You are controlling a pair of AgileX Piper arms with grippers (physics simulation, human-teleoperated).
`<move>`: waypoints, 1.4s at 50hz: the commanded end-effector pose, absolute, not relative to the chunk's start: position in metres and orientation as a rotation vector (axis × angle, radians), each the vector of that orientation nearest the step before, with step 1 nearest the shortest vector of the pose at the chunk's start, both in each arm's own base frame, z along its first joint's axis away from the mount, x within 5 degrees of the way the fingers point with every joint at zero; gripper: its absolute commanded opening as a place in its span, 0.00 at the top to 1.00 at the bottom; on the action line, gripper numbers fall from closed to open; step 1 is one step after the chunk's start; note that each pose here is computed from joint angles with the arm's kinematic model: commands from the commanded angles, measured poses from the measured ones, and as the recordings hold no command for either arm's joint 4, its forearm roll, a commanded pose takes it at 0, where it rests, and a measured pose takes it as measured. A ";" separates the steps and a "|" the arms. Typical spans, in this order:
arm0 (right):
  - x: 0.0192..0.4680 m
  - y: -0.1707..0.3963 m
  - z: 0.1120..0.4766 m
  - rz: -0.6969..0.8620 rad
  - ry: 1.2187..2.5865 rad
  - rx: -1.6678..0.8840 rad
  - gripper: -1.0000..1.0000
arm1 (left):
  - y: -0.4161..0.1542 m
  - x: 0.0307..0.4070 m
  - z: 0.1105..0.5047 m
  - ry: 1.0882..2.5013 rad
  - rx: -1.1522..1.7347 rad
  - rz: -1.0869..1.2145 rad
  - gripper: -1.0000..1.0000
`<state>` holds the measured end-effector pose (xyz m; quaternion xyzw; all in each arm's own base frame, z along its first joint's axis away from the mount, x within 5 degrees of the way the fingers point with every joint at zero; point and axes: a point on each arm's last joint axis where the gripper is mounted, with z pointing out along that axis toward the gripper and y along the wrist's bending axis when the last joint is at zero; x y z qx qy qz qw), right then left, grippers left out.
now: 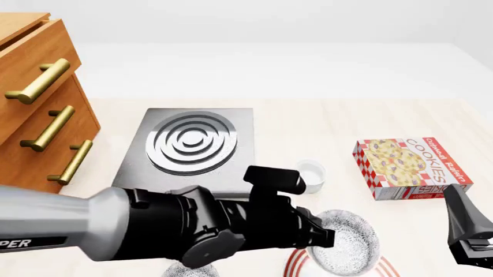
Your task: Pick the akita bowl on the wooden cabinet and place it on the plate.
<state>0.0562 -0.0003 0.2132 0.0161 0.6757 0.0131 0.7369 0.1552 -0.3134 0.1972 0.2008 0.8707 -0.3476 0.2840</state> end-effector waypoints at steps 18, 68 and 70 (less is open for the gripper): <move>0.056 0.000 0.213 0.029 1.484 0.035 0.00 | -0.314 0.158 0.188 2.344 0.500 -0.936 1.00; 0.056 0.000 0.213 0.029 1.484 0.035 0.00 | -0.322 0.159 0.172 2.373 0.489 -0.932 1.00; 0.056 0.000 0.213 0.029 1.484 0.035 0.00 | -0.323 0.159 0.171 2.375 0.489 -0.932 1.00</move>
